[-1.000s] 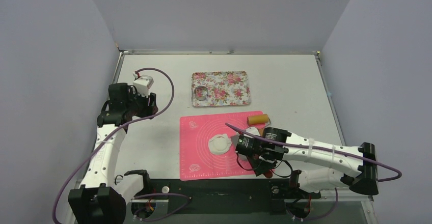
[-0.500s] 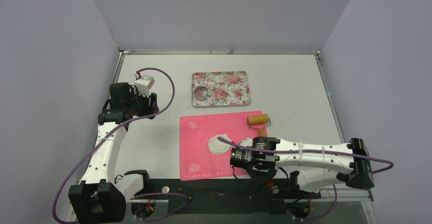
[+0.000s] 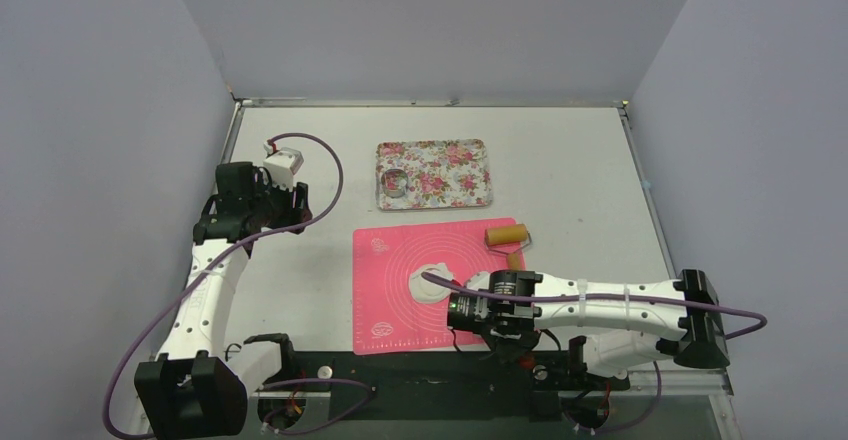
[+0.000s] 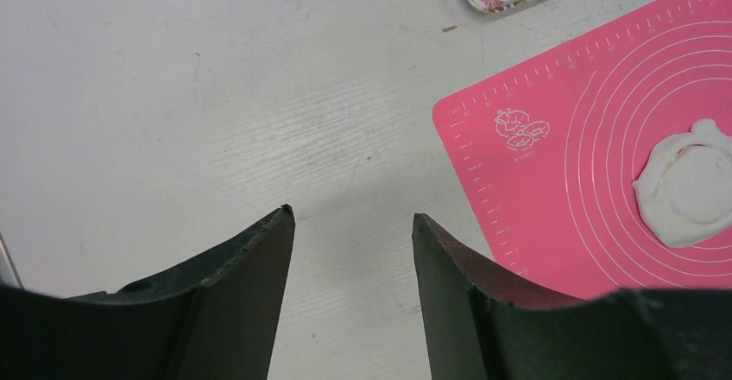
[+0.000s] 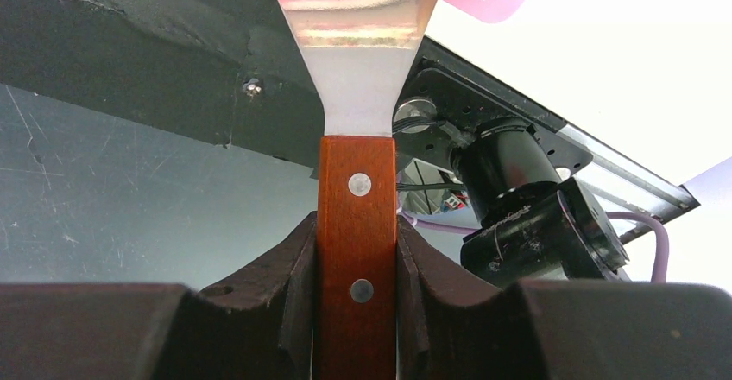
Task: Roll out the dumpling wrappers from the dough
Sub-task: Scoop the dumpling wrapper from the work surface.
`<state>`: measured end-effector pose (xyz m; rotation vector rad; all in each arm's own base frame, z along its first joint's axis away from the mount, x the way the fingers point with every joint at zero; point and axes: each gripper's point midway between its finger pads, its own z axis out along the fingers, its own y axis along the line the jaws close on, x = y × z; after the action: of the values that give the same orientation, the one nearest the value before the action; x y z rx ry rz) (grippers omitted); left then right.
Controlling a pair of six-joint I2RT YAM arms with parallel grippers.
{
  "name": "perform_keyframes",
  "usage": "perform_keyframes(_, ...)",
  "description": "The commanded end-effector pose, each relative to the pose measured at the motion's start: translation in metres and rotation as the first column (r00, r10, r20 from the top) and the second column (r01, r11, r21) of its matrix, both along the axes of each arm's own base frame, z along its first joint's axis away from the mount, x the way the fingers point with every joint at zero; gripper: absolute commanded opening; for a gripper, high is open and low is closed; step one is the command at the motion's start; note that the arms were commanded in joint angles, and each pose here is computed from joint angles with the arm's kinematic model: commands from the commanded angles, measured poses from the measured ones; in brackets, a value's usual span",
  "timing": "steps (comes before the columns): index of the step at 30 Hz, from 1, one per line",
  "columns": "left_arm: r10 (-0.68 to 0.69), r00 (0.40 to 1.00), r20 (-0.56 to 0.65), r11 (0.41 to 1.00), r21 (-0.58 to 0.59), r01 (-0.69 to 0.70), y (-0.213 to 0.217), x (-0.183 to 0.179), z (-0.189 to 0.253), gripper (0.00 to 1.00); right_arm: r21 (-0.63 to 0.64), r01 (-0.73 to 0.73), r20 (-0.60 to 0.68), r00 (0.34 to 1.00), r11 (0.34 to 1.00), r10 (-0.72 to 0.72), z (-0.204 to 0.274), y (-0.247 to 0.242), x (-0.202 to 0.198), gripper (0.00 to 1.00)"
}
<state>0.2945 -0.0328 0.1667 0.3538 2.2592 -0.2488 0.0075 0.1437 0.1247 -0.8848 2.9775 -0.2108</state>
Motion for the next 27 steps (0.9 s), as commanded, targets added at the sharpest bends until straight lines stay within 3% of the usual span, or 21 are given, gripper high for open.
perform_keyframes(1, -0.004, 0.996, 0.086, 1.0, -0.013, 0.005, -0.002, 0.009, 0.026, 0.51, 0.053, 0.001, 0.078, 0.997, 0.999, -0.005, 0.002, 0.014, 0.018, 0.0)
perform_keyframes(27, 0.042, 0.998, 0.054, 0.998, 0.04, -0.044, 0.011, 0.013, 0.02, 0.51, 0.142, 0.057, 0.146, 0.986, 0.988, -0.078, 0.0, 0.016, 0.059, 0.0)
